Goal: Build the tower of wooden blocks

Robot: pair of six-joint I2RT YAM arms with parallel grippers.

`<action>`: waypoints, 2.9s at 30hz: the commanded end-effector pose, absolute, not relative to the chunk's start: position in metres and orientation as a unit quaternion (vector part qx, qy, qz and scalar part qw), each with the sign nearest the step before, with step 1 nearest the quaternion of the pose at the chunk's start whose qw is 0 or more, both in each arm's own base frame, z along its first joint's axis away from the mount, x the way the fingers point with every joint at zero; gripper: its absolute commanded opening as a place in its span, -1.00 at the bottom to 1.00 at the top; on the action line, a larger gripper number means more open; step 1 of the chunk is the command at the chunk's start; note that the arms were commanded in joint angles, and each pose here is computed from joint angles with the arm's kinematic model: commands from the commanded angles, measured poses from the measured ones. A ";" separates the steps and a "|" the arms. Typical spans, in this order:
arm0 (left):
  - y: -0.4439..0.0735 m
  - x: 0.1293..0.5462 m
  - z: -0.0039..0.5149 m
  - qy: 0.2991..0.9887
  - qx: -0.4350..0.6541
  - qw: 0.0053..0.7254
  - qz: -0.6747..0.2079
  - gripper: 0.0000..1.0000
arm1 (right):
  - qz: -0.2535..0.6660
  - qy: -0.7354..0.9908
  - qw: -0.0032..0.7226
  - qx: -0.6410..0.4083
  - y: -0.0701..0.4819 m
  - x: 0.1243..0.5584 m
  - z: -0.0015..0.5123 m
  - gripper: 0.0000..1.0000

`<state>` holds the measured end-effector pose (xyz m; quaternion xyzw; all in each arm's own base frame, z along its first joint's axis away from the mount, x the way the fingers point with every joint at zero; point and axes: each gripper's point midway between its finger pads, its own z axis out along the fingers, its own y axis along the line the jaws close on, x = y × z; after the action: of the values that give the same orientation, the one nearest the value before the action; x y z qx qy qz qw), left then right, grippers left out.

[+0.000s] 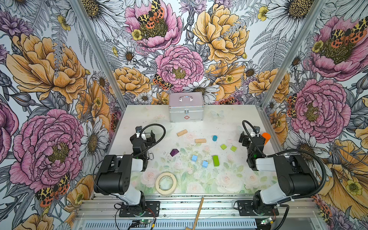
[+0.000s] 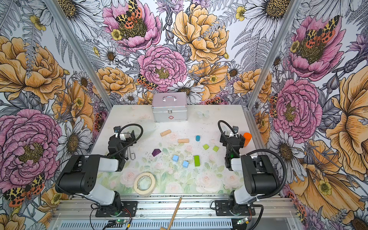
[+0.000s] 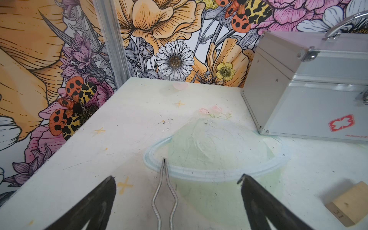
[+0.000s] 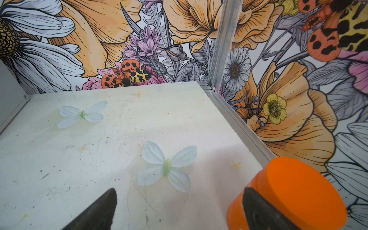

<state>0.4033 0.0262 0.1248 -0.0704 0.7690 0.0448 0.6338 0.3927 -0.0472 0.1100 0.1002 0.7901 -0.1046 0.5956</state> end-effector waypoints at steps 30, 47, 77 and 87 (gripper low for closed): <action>0.006 0.395 0.211 0.764 -0.070 0.642 -0.003 0.72 | -0.077 0.824 0.556 0.077 -0.026 0.399 0.183 0.86; -0.054 0.376 0.255 0.784 -0.034 0.613 -0.091 0.65 | 0.030 0.918 0.371 -0.136 0.208 0.394 0.179 0.86; -0.067 0.376 0.250 0.796 -0.020 0.596 -0.104 0.66 | 0.047 0.977 0.191 -0.080 0.271 0.409 0.046 0.99; -0.068 0.377 0.248 0.799 -0.019 0.591 -0.105 0.66 | 0.033 0.979 0.193 -0.049 0.270 0.418 0.036 0.99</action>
<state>0.3755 -0.0617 0.2373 -0.0197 0.8032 -0.0881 0.5889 0.4114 0.2675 0.0346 -0.0660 0.9801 0.0429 0.1825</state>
